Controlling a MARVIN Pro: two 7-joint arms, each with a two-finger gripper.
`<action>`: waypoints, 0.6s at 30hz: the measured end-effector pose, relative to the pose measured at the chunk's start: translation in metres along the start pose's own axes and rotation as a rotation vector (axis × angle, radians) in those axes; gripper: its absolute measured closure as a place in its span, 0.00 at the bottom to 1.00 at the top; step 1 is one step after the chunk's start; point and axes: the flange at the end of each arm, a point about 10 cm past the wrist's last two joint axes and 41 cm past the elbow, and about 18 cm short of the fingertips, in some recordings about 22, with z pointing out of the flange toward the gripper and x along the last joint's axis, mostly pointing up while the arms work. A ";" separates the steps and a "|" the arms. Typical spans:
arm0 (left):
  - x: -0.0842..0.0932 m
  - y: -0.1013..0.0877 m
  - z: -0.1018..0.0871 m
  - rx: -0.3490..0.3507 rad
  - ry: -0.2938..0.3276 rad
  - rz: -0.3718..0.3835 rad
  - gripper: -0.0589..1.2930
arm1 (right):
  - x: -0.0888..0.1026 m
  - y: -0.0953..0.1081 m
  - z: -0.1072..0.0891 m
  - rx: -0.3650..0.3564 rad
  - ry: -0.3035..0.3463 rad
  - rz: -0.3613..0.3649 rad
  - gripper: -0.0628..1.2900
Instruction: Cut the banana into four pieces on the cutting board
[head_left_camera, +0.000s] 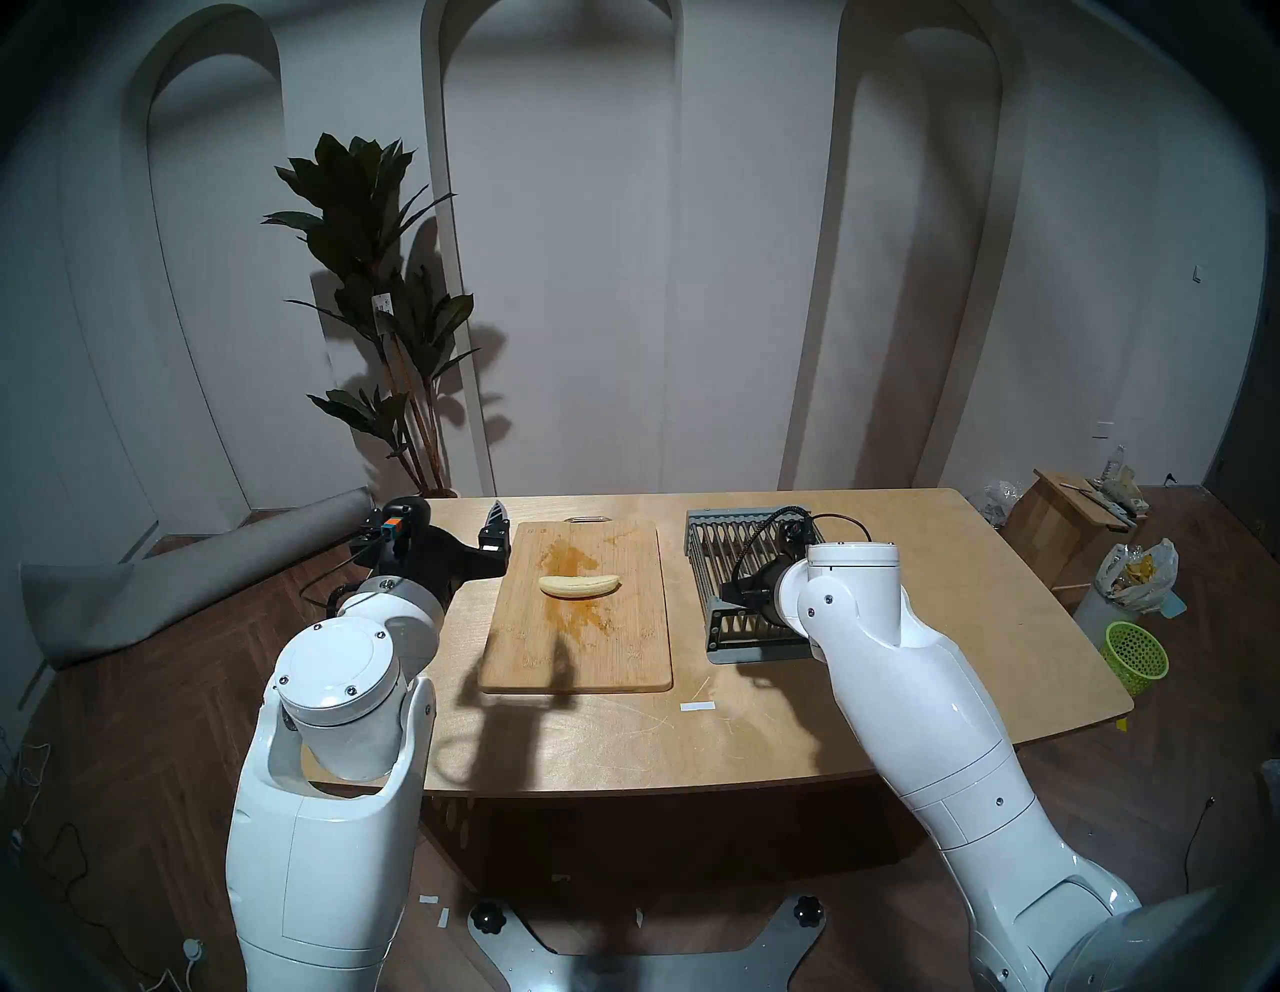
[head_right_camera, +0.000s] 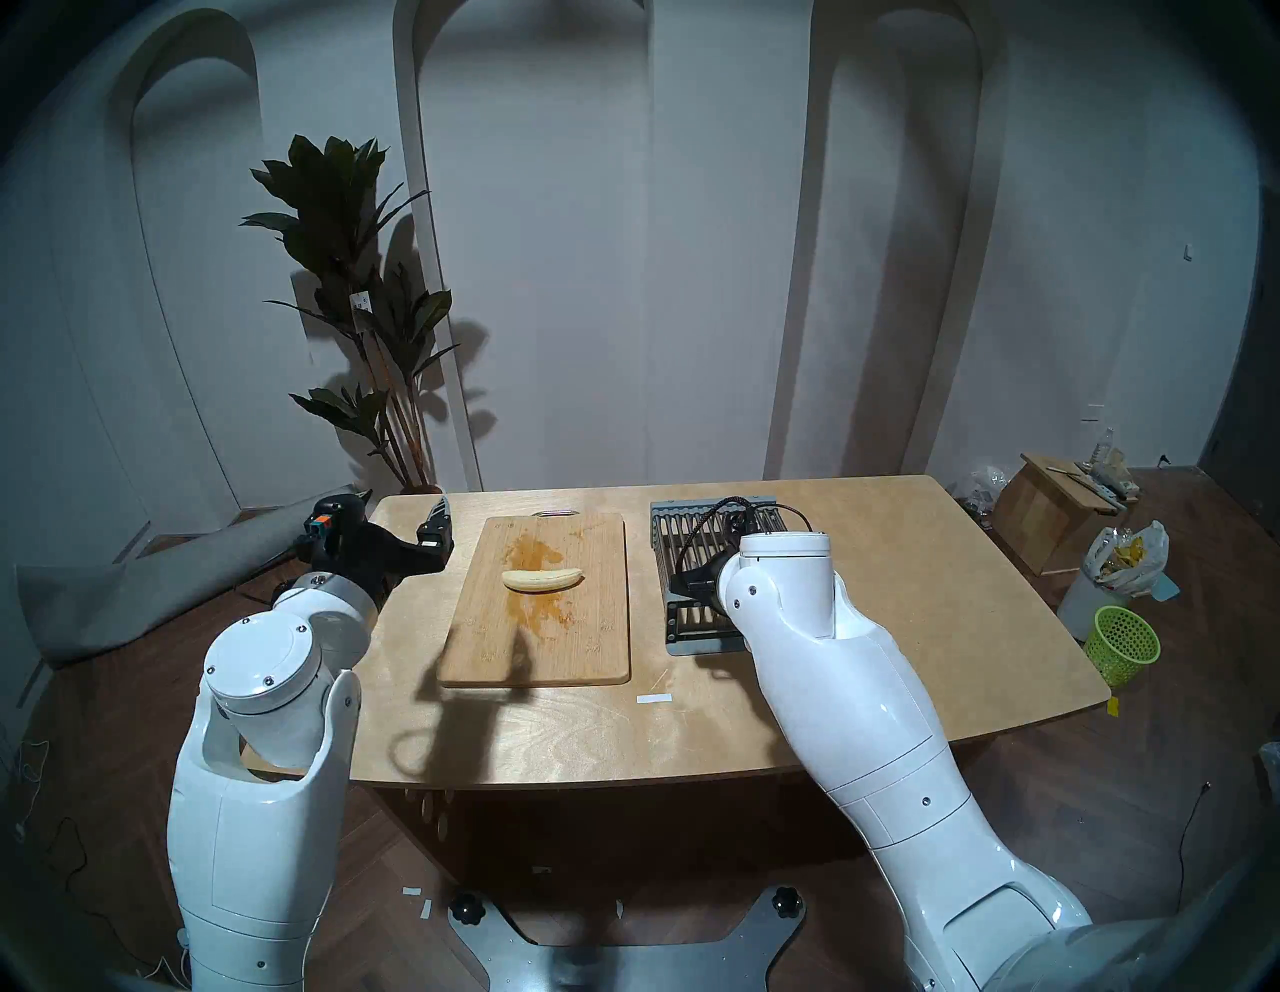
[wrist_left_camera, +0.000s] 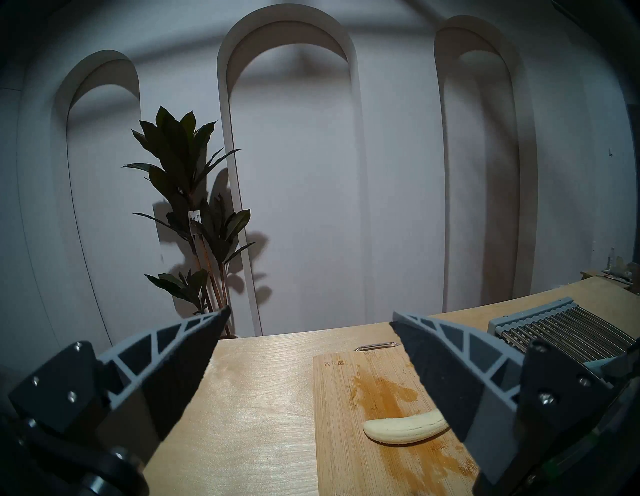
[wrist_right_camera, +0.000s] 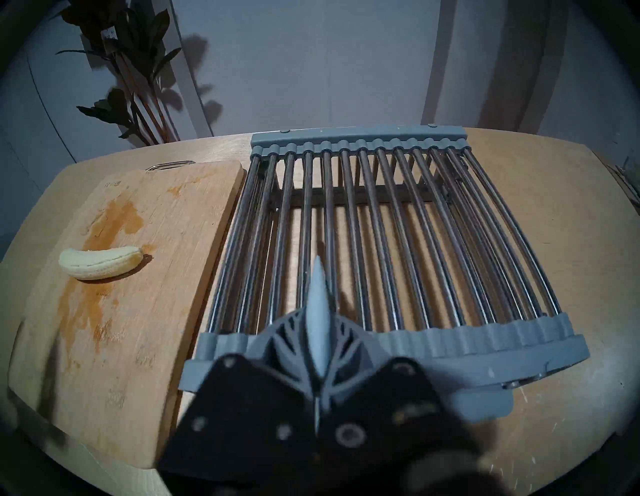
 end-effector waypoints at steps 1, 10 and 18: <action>0.000 0.000 0.000 0.000 0.000 0.000 0.03 | 0.000 0.000 0.000 0.001 0.001 -0.001 0.38; 0.000 0.000 0.000 0.000 0.000 0.000 0.03 | 0.002 -0.002 -0.002 0.006 0.015 -0.005 0.97; 0.000 0.000 0.000 0.000 0.000 0.000 0.03 | 0.007 0.000 -0.010 0.008 0.041 0.004 0.97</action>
